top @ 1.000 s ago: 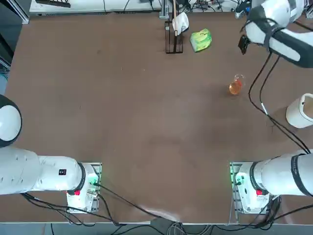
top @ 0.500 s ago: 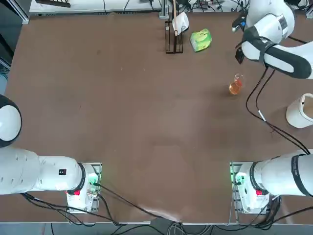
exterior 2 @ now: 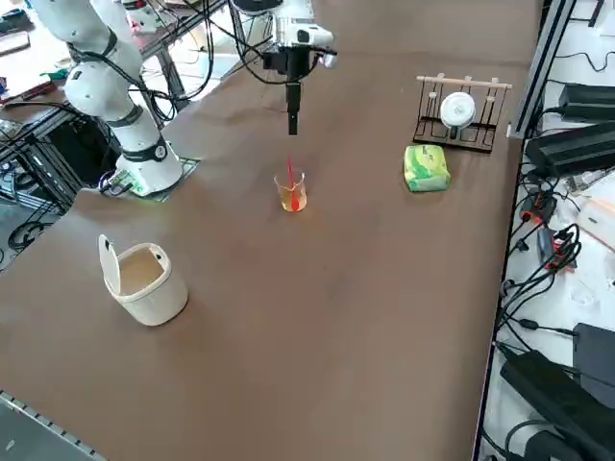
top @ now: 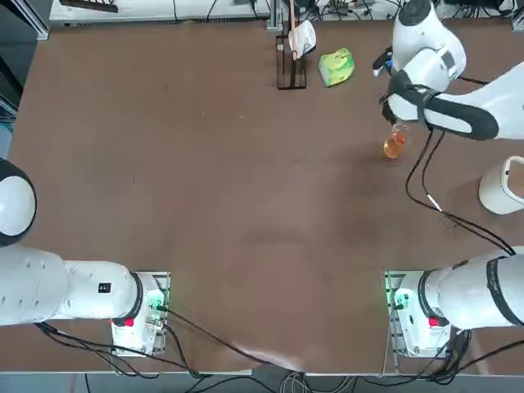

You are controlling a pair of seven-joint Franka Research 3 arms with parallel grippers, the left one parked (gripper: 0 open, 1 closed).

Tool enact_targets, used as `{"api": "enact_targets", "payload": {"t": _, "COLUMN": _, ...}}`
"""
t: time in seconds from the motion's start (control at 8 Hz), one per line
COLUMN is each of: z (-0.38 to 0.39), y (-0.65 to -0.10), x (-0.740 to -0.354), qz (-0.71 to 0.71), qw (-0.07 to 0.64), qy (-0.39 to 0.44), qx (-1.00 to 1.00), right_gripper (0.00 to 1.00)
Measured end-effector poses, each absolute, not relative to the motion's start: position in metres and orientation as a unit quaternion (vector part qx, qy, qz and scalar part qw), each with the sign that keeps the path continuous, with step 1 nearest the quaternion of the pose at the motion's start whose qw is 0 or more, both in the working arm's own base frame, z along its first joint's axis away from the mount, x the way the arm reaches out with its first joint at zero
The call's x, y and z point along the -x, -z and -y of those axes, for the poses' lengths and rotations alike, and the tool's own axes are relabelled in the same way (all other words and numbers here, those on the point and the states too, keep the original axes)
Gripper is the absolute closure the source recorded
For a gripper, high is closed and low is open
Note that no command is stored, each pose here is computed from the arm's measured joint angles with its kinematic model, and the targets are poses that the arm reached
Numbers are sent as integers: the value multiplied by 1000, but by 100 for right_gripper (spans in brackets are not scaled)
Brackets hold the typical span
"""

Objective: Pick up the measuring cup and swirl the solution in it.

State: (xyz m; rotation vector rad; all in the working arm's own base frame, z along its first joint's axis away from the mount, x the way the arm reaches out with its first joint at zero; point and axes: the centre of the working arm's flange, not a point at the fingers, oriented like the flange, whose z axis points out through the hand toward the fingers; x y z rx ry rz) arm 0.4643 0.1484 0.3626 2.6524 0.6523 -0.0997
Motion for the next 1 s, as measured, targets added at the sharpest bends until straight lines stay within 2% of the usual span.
{"api": "enact_targets", "payload": {"t": 0.38, "z": -170, "y": -320, "x": -452, "qz": -228, "qw": 222, "qy": 43, "qx": -947, "right_gripper": 9}}
{"api": "enact_targets", "payload": {"t": 0.75, "z": -165, "y": -304, "x": -443, "qz": -204, "qw": 221, "qy": 40, "qx": -953, "right_gripper": 19}}
{"api": "enact_targets", "payload": {"t": 1.0, "z": -160, "y": -296, "x": -438, "qz": -196, "qw": 231, "qy": 39, "qx": -952, "right_gripper": 19}}
